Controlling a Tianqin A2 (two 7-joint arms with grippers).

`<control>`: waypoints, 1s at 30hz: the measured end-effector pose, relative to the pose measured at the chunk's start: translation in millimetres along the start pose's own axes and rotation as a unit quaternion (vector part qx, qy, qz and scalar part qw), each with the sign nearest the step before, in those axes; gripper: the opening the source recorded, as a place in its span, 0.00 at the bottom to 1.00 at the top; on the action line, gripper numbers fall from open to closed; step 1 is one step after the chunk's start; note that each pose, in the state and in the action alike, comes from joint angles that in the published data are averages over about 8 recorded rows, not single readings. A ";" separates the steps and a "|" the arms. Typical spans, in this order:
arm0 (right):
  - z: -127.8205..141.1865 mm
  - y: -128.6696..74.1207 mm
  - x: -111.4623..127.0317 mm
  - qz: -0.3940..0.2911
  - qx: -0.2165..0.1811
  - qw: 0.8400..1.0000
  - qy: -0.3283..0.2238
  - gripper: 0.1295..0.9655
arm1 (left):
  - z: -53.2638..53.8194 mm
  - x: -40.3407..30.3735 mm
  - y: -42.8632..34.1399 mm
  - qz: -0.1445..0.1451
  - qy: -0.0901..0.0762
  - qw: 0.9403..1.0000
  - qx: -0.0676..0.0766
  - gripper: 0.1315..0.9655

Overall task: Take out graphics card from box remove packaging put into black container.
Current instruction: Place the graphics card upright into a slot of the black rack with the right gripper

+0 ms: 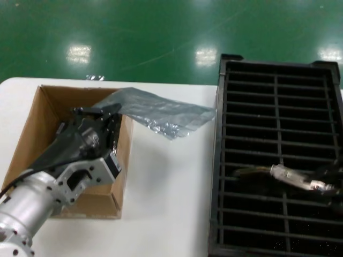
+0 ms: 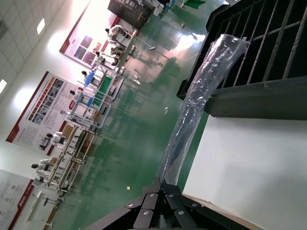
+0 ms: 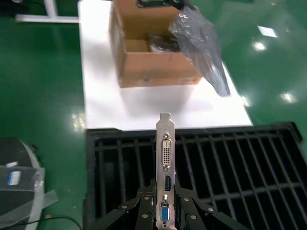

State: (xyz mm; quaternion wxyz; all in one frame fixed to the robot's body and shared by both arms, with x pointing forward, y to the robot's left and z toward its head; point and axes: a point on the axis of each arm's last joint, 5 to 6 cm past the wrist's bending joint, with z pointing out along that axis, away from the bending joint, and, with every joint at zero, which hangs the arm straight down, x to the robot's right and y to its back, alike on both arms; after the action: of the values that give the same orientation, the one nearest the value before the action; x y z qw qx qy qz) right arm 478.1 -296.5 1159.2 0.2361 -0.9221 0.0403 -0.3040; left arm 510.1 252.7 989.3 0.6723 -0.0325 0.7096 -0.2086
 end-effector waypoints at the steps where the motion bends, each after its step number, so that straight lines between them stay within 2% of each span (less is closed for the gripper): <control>1: 0.5 -1.0 0.3 -0.002 -0.001 1.000 -0.004 0.07 | 0.0 0.0 0.0 0.000 0.000 1.000 0.000 0.01; 18: 2.1 -31.1 16.3 -0.102 -0.046 0.987 -0.115 0.07 | 0.0 0.0 0.0 0.000 0.000 1.000 0.000 0.01; 30: 35.2 -51.6 25.4 -0.137 -0.077 0.977 -0.144 0.07 | 0.0 0.0 0.0 0.000 0.000 1.000 0.000 0.01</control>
State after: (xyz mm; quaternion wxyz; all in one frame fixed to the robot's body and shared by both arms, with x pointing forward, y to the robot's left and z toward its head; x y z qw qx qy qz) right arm 515.5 -241.9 1171.9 0.1242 -0.9683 -0.0975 -0.1936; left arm 510.1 252.7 989.3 0.6723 -0.0325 0.7096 -0.2086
